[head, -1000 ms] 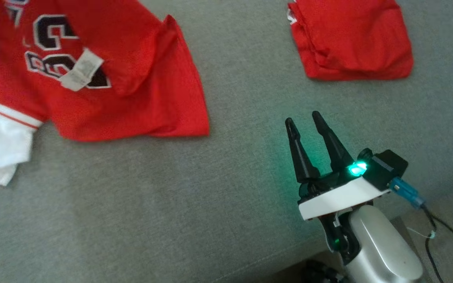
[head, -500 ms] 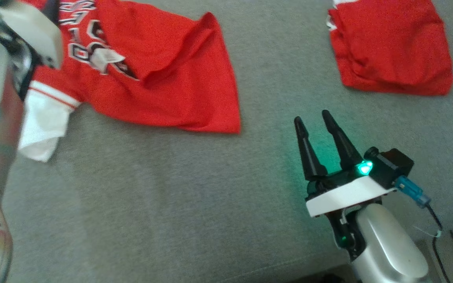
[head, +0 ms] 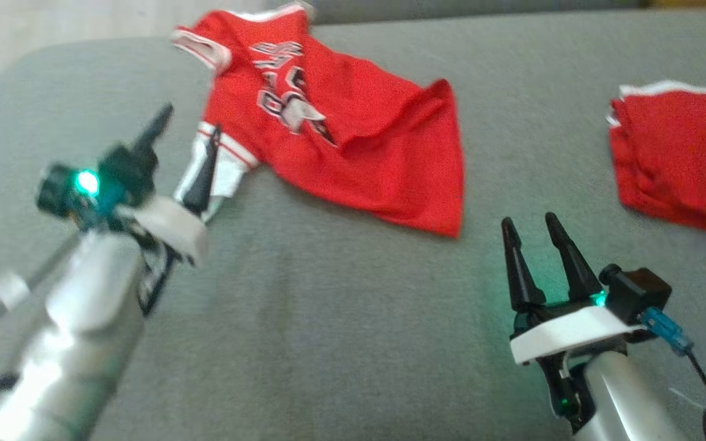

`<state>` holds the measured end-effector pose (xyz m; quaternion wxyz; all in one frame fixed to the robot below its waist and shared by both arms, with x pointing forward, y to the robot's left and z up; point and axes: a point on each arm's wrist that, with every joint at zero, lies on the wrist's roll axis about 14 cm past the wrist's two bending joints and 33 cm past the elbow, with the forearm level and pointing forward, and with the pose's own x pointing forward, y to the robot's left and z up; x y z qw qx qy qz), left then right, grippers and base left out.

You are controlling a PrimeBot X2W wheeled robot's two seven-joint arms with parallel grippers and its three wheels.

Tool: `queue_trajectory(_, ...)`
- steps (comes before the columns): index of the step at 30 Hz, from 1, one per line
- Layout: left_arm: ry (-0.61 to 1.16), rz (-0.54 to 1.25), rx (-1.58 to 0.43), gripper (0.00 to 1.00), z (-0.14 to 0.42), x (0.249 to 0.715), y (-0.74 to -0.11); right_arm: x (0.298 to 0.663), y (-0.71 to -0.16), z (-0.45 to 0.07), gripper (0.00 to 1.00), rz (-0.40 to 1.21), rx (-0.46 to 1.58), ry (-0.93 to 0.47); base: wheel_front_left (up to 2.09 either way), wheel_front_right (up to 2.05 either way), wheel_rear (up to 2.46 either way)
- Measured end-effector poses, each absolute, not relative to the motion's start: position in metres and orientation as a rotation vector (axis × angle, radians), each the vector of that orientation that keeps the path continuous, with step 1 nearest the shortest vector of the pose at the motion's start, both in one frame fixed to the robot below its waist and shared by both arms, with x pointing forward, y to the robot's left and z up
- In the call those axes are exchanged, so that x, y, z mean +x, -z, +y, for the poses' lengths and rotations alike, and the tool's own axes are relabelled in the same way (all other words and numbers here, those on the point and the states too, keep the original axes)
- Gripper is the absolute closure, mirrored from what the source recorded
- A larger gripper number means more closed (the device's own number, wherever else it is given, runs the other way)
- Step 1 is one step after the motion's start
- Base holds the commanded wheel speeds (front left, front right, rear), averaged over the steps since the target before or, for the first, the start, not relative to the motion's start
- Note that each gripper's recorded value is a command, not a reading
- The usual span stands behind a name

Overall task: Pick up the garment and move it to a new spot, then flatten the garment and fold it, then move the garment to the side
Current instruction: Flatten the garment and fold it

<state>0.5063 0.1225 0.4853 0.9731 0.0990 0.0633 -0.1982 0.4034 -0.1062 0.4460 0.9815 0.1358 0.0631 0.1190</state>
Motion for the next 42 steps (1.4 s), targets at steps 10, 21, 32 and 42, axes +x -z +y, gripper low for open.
queue_trajectory(10,0.156,0.065,0.031,0.00,0.156,0.400,-0.479,0.398,-0.460,-0.071,0.00,0.102,0.259,-0.345,0.00,0.00,0.00)
queue_trajectory(21,0.097,0.057,0.002,0.00,0.169,0.389,-0.478,0.405,-0.440,-0.052,0.00,0.190,0.150,-0.420,0.00,0.00,0.00)
queue_trajectory(32,0.084,0.095,-0.067,0.00,0.164,0.392,-0.464,0.425,-0.385,-0.039,0.00,0.446,-0.088,-0.487,0.00,0.00,0.00)
queue_trajectory(42,0.043,0.089,-0.063,0.00,0.178,0.397,-0.465,0.443,-0.367,-0.054,1.00,0.533,-0.175,-0.445,0.00,0.00,0.00)
